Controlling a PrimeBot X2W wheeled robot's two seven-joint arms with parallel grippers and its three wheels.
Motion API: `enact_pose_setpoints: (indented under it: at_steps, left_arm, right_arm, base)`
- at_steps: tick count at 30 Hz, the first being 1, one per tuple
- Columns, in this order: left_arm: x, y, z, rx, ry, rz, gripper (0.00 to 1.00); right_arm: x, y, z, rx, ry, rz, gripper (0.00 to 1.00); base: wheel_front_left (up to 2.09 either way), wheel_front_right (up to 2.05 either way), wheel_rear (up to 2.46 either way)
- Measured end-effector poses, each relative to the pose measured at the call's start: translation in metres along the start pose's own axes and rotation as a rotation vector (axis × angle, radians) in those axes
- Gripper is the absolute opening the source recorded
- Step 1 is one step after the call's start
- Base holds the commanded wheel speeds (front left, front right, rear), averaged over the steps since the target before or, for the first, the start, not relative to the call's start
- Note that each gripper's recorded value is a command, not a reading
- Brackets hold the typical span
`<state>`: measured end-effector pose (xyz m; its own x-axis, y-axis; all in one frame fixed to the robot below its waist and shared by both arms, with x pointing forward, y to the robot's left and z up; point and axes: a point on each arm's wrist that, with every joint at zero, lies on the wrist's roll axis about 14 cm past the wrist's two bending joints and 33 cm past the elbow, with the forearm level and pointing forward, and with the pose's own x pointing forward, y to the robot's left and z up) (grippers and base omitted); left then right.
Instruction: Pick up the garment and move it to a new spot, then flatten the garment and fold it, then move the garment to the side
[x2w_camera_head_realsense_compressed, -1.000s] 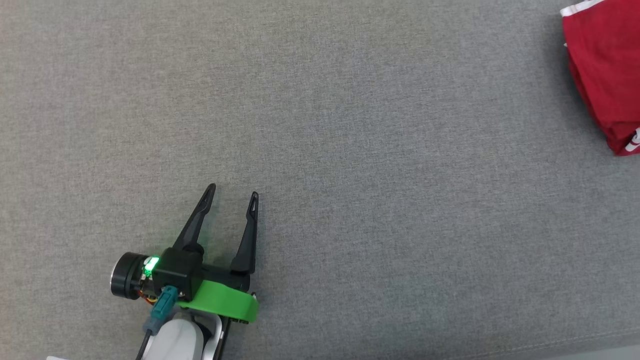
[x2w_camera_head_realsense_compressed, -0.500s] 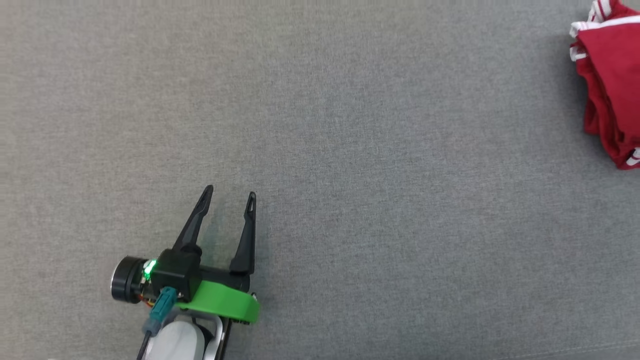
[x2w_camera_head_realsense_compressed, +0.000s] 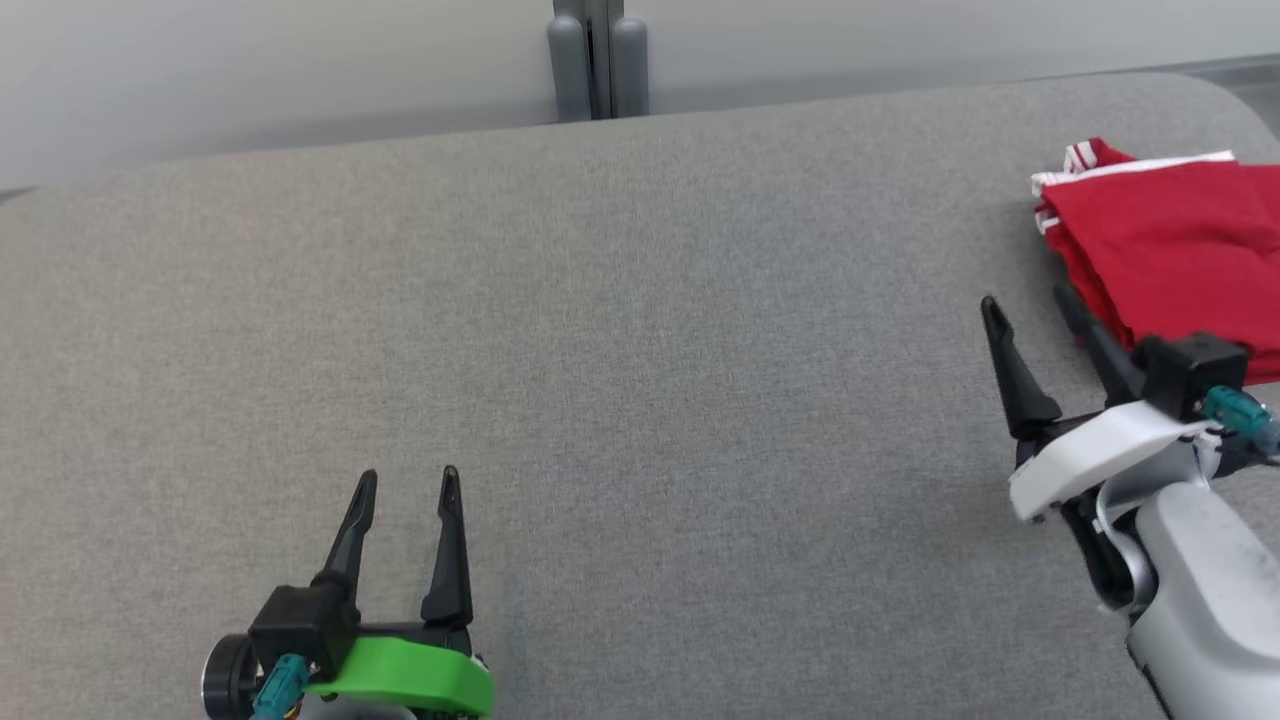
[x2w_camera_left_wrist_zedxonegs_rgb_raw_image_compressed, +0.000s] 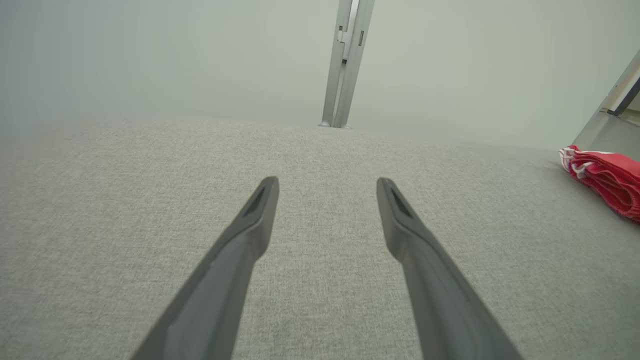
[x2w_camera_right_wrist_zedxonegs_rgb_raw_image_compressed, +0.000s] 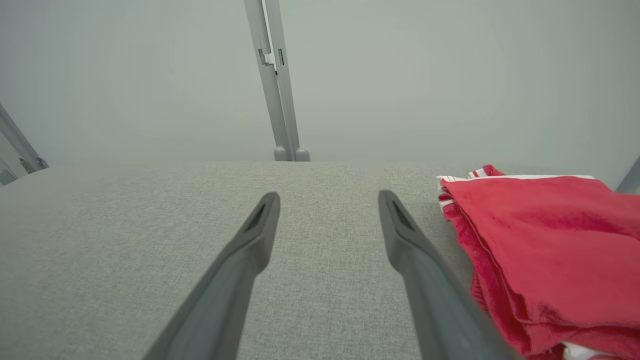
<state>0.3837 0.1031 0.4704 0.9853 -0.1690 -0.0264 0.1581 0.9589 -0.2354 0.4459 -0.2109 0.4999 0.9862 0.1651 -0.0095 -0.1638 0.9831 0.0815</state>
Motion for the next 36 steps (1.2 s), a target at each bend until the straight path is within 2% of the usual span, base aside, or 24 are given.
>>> enact_pose_setpoints:
  at_steps: [7,12,19,32,33,36]
  left_arm:
    - [-0.02,0.002,0.034,0.0,-0.103,0.03,1.0]
    - [-0.034,0.004,0.048,0.037,-0.147,0.036,1.0]
    - [-0.05,0.015,0.056,0.048,-0.175,0.08,1.0]
    - [-0.056,0.019,0.046,0.056,-0.146,0.086,1.0]
    - [-0.056,0.019,0.045,0.058,-0.145,0.085,0.0]
    - [-0.058,0.022,0.035,0.054,-0.109,0.094,0.0]
  right_arm:
    - [-0.041,0.047,0.019,0.035,-0.12,0.005,1.0]
    - [-0.066,0.072,0.011,0.063,-0.123,0.016,1.0]
    - [-0.084,0.085,0.002,0.076,-0.11,0.026,1.0]
    - [-0.086,0.087,0.004,0.082,-0.12,0.018,1.0]
    - [-0.086,0.087,0.004,0.082,-0.119,0.019,0.0]
    - [-0.089,0.087,-0.006,0.088,-0.087,0.013,0.0]
  base:
    - [0.0,0.0,0.0]
    - [0.0,0.0,0.0]
    - [0.0,0.0,0.0]
    - [0.0,0.0,0.0]
    - [0.0,0.0,0.0]
    - [0.0,0.0,0.0]
